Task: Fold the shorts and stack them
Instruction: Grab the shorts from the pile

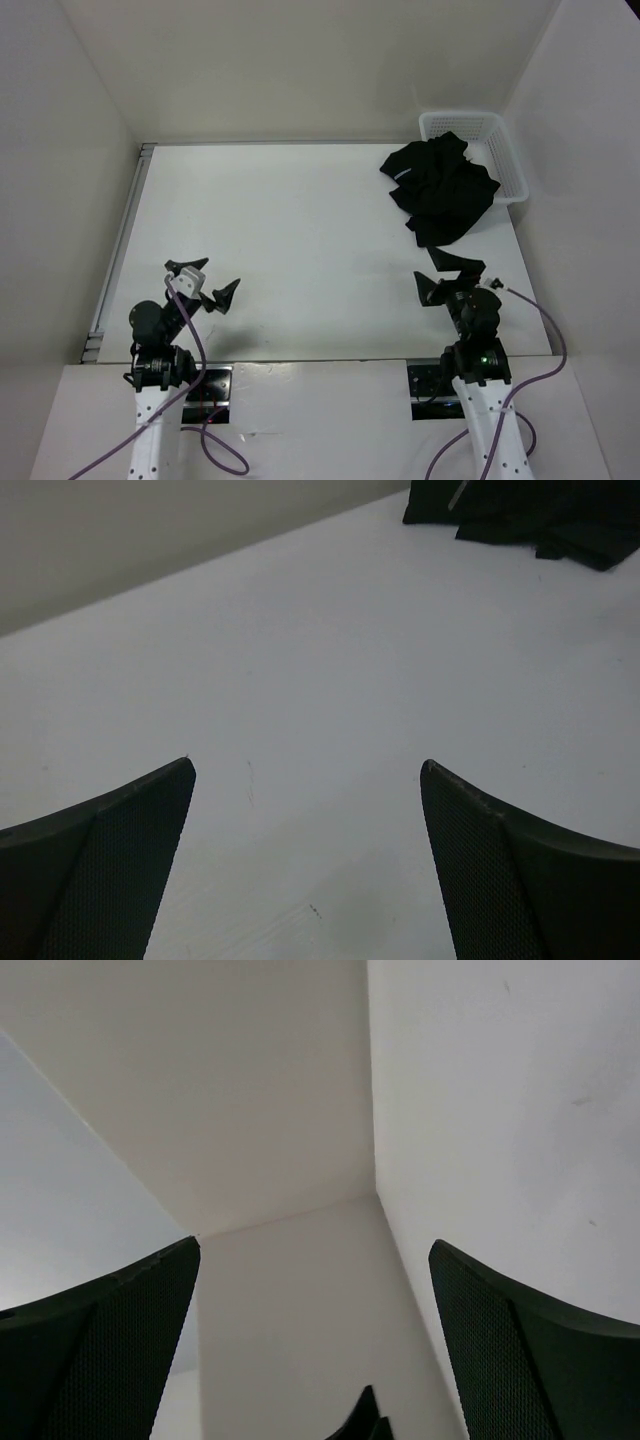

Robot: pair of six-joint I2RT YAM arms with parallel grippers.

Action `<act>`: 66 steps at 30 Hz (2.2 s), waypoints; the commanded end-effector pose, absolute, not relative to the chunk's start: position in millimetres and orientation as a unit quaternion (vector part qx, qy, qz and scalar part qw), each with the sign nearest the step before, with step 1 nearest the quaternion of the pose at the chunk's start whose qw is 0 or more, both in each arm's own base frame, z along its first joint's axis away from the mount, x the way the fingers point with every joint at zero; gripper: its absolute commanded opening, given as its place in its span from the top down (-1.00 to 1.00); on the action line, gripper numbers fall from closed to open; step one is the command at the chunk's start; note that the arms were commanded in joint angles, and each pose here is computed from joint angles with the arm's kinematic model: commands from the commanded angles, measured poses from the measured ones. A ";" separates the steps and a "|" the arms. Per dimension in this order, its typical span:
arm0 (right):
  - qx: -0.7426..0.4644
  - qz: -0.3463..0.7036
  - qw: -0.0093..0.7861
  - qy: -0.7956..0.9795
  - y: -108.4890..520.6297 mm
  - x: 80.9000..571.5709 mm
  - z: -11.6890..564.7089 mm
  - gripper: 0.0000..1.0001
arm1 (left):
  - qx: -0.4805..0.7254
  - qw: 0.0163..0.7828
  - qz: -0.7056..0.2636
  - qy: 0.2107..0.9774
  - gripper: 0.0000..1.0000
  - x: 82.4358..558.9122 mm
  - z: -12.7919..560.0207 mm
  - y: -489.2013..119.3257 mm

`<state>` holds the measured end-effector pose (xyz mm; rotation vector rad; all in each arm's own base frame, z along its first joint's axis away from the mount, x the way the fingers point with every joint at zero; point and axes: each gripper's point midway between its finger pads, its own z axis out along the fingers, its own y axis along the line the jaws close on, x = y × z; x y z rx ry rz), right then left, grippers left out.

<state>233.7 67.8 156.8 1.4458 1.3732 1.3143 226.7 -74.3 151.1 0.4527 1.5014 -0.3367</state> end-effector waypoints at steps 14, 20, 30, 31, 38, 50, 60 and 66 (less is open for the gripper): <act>0.403 -0.039 0.584 0.703 -49.1 379.5 285.5 -1.00 | 0.182 0.529 -0.260 0.787 -1.00 233.2 206.3 -91.5; 0.395 -0.059 0.533 0.746 -87.9 470.9 243.9 -0.91 | 0.114 0.368 -0.303 0.871 -1.00 289.8 180.5 -83.6; 0.354 -0.013 0.450 0.820 -90.3 565.2 155.3 -0.87 | 0.069 0.230 -0.294 0.925 -1.00 311.9 117.7 -79.8; 0.352 -0.009 0.436 0.828 -87.8 569.5 137.4 -0.87 | 0.076 0.227 -0.296 0.925 -1.00 310.6 117.6 -84.5; 0.352 0.000 0.436 0.828 -86.8 586.4 121.6 -0.18 | 0.087 0.204 -0.292 0.930 -1.00 310.1 105.1 -94.0; 0.337 -0.012 0.590 0.733 -99.7 569.8 285.7 1.00 | 0.100 0.264 -0.261 0.923 -1.00 340.4 135.2 -86.0; 0.199 0.088 0.798 0.562 29.2 454.0 530.5 1.00 | 0.134 0.391 -0.237 0.879 -1.00 357.0 216.5 -84.1; 0.126 0.184 0.818 0.530 134.0 403.4 591.8 1.00 | 0.135 0.447 -0.198 0.862 -1.00 354.8 250.7 -73.8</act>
